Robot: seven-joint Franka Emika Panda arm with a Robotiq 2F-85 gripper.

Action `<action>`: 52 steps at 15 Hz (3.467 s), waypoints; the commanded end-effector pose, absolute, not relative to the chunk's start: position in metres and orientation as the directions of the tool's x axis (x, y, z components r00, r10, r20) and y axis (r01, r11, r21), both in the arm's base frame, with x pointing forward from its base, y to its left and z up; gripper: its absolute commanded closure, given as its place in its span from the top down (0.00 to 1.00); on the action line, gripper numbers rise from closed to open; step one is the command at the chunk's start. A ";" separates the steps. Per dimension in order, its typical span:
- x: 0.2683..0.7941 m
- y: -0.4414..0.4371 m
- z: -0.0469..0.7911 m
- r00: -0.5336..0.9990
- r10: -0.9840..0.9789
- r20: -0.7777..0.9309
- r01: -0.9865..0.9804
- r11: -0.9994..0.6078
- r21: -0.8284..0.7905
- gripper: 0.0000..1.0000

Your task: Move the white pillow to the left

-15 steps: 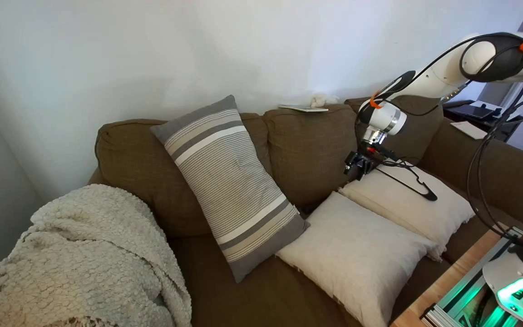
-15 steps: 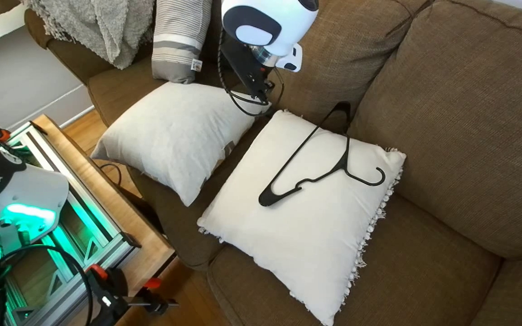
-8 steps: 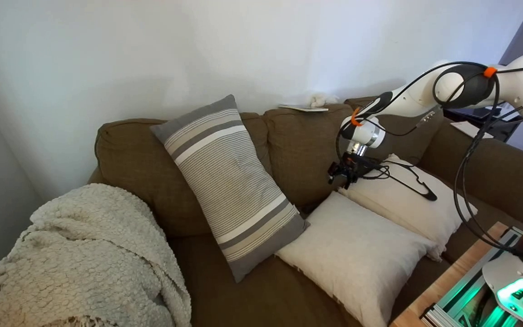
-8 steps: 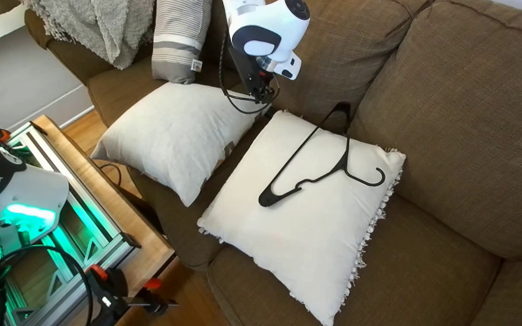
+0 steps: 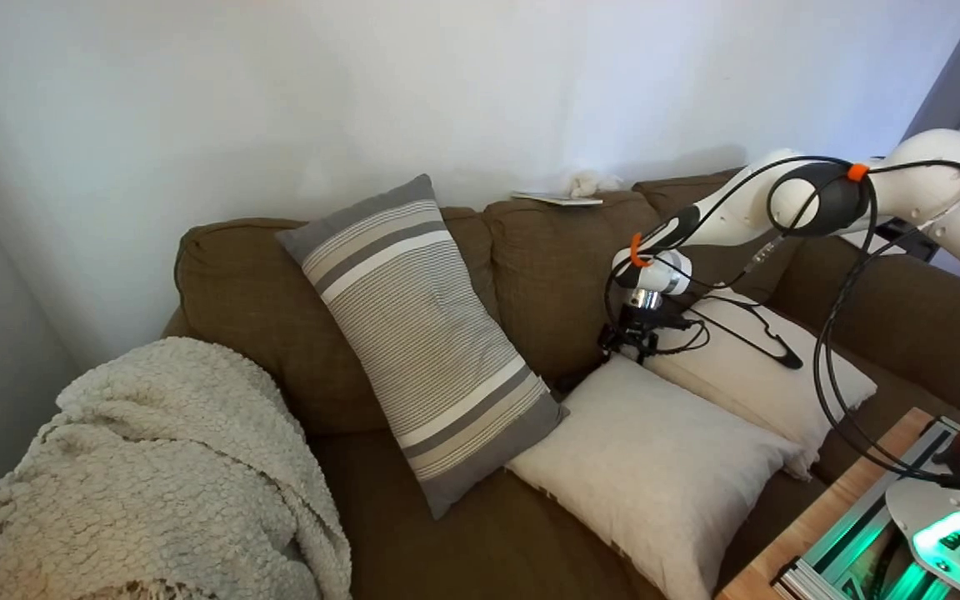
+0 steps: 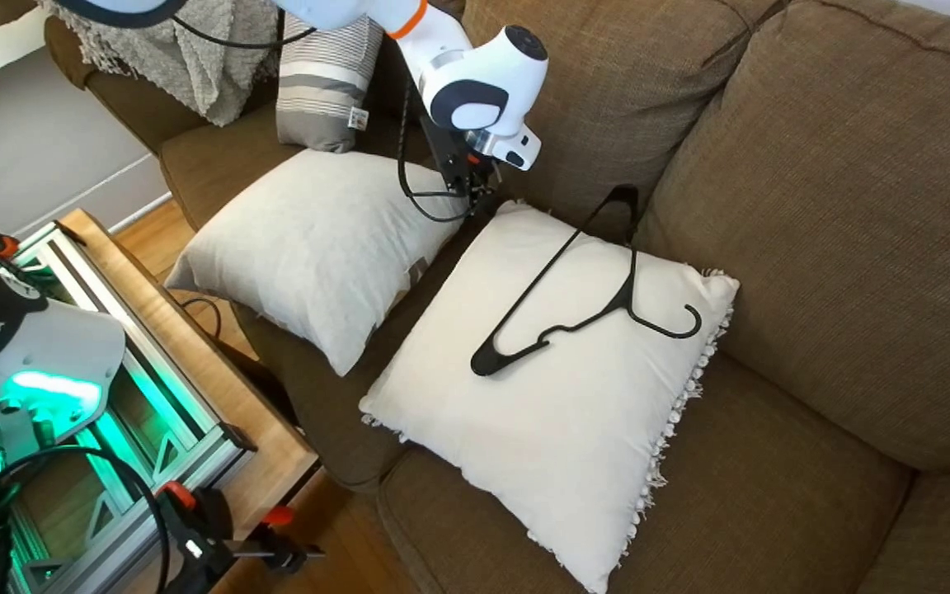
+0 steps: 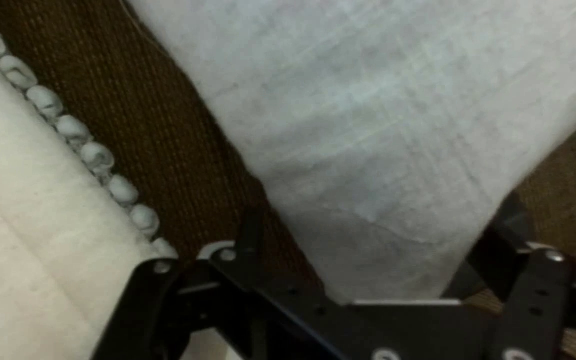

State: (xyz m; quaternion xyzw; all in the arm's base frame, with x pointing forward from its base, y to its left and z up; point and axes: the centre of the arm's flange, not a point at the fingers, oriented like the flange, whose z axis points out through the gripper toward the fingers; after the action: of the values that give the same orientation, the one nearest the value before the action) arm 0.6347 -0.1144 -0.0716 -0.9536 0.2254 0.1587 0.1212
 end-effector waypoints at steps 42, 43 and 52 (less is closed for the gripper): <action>0.581 -0.150 0.210 0.907 0.389 0.159 0.415 -0.772 -0.481 0.03; 0.591 -0.136 0.220 0.893 0.409 0.188 0.448 -0.767 -0.459 0.03; 0.621 0.010 0.358 0.586 0.787 0.196 0.810 -0.561 -0.168 0.03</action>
State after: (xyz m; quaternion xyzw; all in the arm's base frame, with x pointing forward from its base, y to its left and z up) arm 0.6203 -0.0145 0.2880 -0.9036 -0.3971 -0.0291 0.1580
